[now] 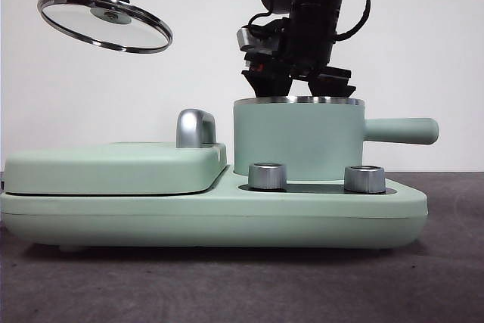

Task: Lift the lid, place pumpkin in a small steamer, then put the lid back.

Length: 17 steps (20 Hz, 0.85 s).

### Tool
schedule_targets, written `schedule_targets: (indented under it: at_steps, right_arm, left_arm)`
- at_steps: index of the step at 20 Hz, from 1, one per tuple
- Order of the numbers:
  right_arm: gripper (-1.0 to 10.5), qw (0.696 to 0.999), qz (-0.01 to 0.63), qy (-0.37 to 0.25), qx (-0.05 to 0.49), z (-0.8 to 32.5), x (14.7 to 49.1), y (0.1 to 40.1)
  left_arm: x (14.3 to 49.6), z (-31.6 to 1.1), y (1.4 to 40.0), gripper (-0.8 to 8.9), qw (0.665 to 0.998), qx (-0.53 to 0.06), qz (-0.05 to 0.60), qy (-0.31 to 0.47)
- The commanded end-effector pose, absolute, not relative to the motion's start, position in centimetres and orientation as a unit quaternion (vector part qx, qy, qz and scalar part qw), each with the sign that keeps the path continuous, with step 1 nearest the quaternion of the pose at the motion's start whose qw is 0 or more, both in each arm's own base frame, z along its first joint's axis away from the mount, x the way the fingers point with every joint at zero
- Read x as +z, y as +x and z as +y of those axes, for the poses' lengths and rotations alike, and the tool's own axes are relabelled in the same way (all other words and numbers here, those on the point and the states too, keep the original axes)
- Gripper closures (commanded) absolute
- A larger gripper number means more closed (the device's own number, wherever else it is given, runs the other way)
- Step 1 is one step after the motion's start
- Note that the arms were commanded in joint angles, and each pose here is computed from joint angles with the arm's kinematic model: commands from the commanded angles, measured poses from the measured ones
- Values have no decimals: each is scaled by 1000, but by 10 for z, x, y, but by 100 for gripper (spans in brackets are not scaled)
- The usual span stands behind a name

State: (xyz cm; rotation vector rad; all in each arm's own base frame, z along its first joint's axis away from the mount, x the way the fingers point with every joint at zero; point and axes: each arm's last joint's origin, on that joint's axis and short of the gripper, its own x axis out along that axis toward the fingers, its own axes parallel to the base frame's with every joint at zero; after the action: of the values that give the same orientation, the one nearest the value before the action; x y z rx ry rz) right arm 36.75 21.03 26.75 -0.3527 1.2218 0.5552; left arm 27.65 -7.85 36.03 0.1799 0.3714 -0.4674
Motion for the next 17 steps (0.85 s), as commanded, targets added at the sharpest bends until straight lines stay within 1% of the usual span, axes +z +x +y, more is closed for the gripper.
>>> schedule_targets:
  at_steps: [1, 4, 7, 8, 10, 11, 13, 14, 15, 16, 17]
  right_arm:
    - [582, 768, 557, -161, 273, 218, 262, 373]
    - [580, 773, 545, -155, 285, 222, 263, 374]
    - [487, 772, 545, -156, 287, 224, 263, 373]
    - [481, 773, 544, -156, 287, 224, 263, 373]
    - [419, 773, 544, -156, 286, 224, 264, 372]
    - [410, 774, 543, -157, 285, 223, 266, 372]
    - [413, 779, 537, -154, 285, 220, 275, 369]
    - [443, 785, 531, -150, 284, 218, 282, 367]
    - [500, 794, 518, -145, 285, 217, 292, 364]
    - [529, 802, 505, -142, 286, 214, 301, 361]
    - [534, 812, 489, -138, 287, 211, 314, 357]
  left_arm:
    - [372, -79, 275, 804, 956, -232, 155, 89]
    - [372, -79, 275, 804, 956, -232, 155, 89]
    - [372, -79, 275, 804, 956, -232, 158, 89]
    - [371, -79, 275, 804, 955, -232, 161, 89]
    - [370, -79, 274, 804, 954, -233, 168, 89]
    - [370, -79, 274, 804, 954, -233, 169, 89]
    - [370, -79, 274, 804, 954, -233, 168, 89]
    - [370, -79, 274, 804, 954, -233, 169, 89]
    - [370, -79, 274, 804, 954, -233, 169, 89]
    - [370, -79, 274, 804, 954, -233, 169, 89]
    - [370, -79, 274, 804, 954, -233, 169, 89]
